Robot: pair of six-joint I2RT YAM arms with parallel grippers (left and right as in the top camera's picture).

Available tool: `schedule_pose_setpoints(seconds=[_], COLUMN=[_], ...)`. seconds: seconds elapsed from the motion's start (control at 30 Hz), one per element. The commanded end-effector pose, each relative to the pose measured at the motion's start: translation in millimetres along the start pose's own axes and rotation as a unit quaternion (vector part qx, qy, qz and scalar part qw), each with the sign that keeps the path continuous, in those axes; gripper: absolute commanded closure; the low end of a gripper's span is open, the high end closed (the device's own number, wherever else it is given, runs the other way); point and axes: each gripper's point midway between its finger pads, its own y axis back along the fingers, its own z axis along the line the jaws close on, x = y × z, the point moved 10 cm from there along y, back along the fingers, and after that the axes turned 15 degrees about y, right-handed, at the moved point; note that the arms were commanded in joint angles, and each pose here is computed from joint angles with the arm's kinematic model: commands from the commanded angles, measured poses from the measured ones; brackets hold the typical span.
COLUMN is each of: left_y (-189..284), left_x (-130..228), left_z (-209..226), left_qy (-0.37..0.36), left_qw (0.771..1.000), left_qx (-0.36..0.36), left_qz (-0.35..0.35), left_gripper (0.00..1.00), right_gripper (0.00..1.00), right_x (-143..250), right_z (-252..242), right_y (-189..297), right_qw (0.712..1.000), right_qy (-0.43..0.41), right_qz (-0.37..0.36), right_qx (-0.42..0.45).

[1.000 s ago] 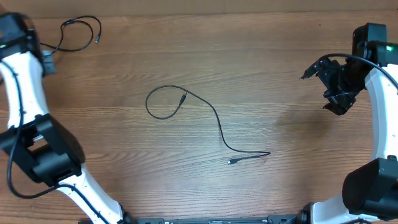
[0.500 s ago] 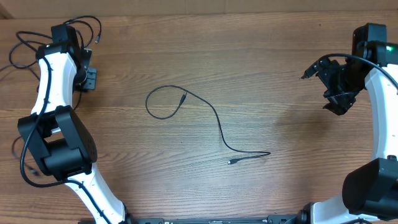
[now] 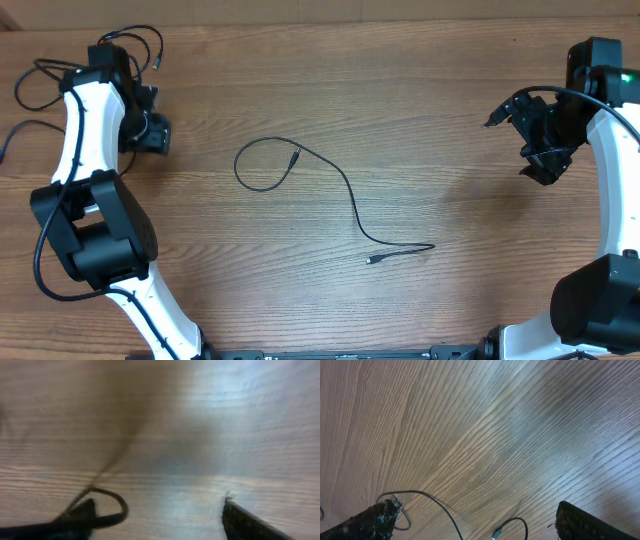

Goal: Untangle cables
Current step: 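Release the cable at upper left and raise the left gripper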

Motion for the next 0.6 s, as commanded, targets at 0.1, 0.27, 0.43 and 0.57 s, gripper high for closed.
schedule_pose_setpoints(seconds=[0.1,0.27,0.43,0.57], left_y=[98.6,129.2,122.8,115.0], left_x=[-32.9,-32.2,-22.8,-9.1], left_z=[0.9,4.4,6.6,29.3], left_qy=[0.093,0.126,0.128,0.251], left_qw=[0.982,0.973,0.98,0.963], left_qx=[0.054,0.062,0.049,0.031], left_qz=[-0.153,-0.181,-0.143,-0.092], left_gripper=[0.0,0.0,0.0,0.0], right_gripper=[0.0,0.0,0.0,0.0], right_x=[-0.7,-0.7,-0.7,-0.7], right_z=[-0.8,-0.8,-0.8,-0.8], right_y=[0.4,0.4,0.4,0.4], right_qw=[1.0,1.0,1.0,1.0], right_qy=[-0.001,-0.001,-0.001,-0.001], right_qz=[-0.002,-0.002,-0.002,-0.002], right_qx=[0.003,0.003,0.003,0.003])
